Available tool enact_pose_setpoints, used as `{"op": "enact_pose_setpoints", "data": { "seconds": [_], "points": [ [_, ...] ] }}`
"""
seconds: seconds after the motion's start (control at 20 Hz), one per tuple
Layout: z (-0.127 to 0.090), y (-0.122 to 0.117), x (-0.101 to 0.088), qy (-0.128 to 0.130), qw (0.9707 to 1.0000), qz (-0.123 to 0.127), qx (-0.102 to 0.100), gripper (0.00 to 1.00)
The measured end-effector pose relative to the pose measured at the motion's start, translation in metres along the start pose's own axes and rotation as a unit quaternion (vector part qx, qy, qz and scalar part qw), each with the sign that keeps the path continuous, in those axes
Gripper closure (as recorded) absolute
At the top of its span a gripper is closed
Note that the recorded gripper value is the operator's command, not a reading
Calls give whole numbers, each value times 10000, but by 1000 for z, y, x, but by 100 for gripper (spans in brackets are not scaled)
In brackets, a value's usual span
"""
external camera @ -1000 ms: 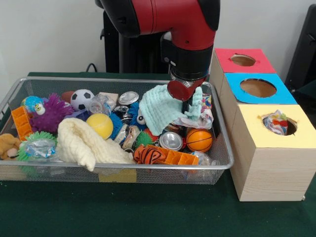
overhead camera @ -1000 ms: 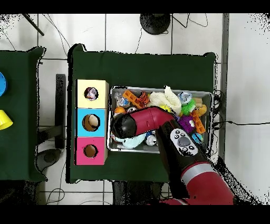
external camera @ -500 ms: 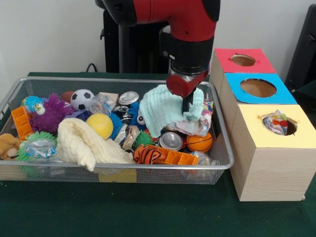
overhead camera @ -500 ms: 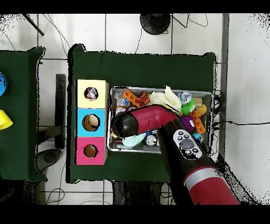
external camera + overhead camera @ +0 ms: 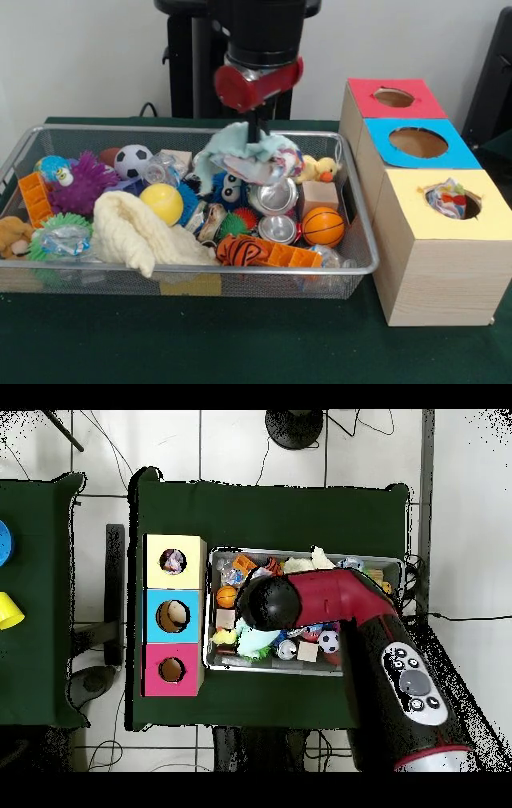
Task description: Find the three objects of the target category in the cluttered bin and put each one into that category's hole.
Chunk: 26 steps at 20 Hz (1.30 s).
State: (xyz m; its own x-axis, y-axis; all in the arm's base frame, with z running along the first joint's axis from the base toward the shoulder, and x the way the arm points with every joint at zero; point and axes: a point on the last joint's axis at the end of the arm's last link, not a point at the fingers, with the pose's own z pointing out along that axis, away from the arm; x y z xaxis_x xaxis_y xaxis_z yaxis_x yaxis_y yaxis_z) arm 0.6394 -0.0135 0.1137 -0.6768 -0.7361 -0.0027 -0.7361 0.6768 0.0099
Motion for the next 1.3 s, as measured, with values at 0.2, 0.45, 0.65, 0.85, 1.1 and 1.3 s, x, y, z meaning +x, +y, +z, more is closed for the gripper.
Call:
{"op": "enact_pose_setpoints", "data": {
  "seconds": [0.2,0.45,0.65,0.85,1.1,1.3],
  "points": [
    [-15,-34,13,-102,9996,236,74,100],
    [-20,-62,25,-263,9988,351,196,100],
    [-18,-79,26,-487,9978,306,335,100],
    [-18,-85,13,-814,9947,141,619,100],
    [-25,-90,-17,-1413,9817,-248,1256,100],
    [-34,-92,-42,-1974,9681,-377,1495,100]
  ]
}}
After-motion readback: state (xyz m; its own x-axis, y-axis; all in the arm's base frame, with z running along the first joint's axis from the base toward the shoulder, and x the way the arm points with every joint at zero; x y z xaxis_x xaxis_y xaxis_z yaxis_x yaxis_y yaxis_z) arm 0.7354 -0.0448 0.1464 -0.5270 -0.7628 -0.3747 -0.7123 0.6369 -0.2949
